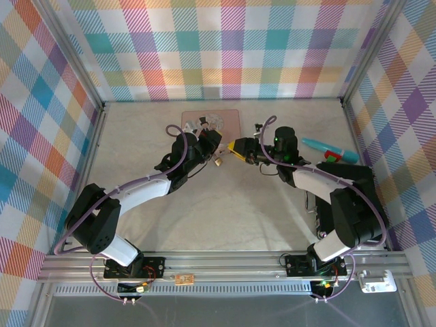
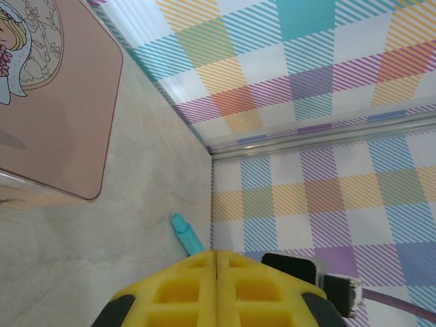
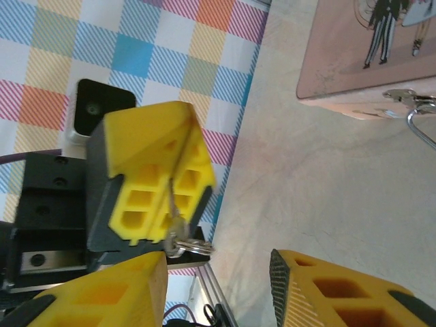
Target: Unlock the padlock with the key
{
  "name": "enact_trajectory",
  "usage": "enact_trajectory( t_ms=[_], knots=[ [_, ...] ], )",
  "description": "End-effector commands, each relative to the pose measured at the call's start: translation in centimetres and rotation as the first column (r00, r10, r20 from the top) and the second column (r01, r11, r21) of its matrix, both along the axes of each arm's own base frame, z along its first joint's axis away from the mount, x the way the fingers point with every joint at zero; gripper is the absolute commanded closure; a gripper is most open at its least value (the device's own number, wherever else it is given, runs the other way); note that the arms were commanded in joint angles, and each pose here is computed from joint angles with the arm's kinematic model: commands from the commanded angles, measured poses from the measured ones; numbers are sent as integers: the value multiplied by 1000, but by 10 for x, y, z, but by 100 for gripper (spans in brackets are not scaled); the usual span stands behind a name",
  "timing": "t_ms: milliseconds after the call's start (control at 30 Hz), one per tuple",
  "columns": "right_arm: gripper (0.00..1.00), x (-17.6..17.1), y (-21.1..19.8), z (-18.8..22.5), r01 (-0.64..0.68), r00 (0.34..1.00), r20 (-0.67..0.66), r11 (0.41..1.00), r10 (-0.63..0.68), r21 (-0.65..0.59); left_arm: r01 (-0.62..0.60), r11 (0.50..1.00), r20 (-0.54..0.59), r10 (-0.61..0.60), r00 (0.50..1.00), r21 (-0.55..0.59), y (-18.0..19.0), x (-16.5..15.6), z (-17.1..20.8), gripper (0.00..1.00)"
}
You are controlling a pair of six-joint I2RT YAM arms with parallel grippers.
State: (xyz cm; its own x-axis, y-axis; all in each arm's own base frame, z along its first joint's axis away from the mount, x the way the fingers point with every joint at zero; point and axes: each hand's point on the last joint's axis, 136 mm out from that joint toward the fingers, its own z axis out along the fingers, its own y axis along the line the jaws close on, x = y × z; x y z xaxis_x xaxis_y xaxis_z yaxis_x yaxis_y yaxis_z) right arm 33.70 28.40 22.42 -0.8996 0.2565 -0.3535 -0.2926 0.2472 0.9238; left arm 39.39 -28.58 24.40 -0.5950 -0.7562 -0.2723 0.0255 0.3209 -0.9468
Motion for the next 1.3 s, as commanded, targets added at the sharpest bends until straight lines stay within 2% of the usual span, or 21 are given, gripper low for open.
enact_trajectory(
  t_ms=[0,133,367,533,600,700,800,1067,1267],
  knots=[
    [56,-2,-1,25,4,996,84,999,-8,48,4,1000,14,-5,1000,10,1,2,2,100],
    [56,-3,0,23,4,997,80,998,-8,59,4,1000,11,-4,1000,10,1,2,2,100],
    [67,-4,13,24,-35,996,82,997,29,75,7,1000,11,-7,1000,5,0,0,3,100],
    [69,-2,15,21,-38,997,73,996,32,75,3,1000,13,-3,1000,4,2,0,4,100],
    [67,-1,16,19,-36,998,63,997,31,75,2,1000,12,-2,1000,2,2,-1,4,100],
    [57,0,16,14,-30,998,50,997,27,70,-1,1000,16,1,1000,0,3,-1,5,100],
    [56,0,16,14,-28,998,49,997,25,74,-4,1000,13,4,1000,-1,4,-1,4,100],
    [64,-1,23,20,-46,998,57,995,41,92,-10,1000,13,10,1000,-8,5,-1,4,100],
    [76,-1,24,18,-44,998,47,995,40,94,-17,1000,14,17,1000,-9,7,-2,4,100]
  ],
)
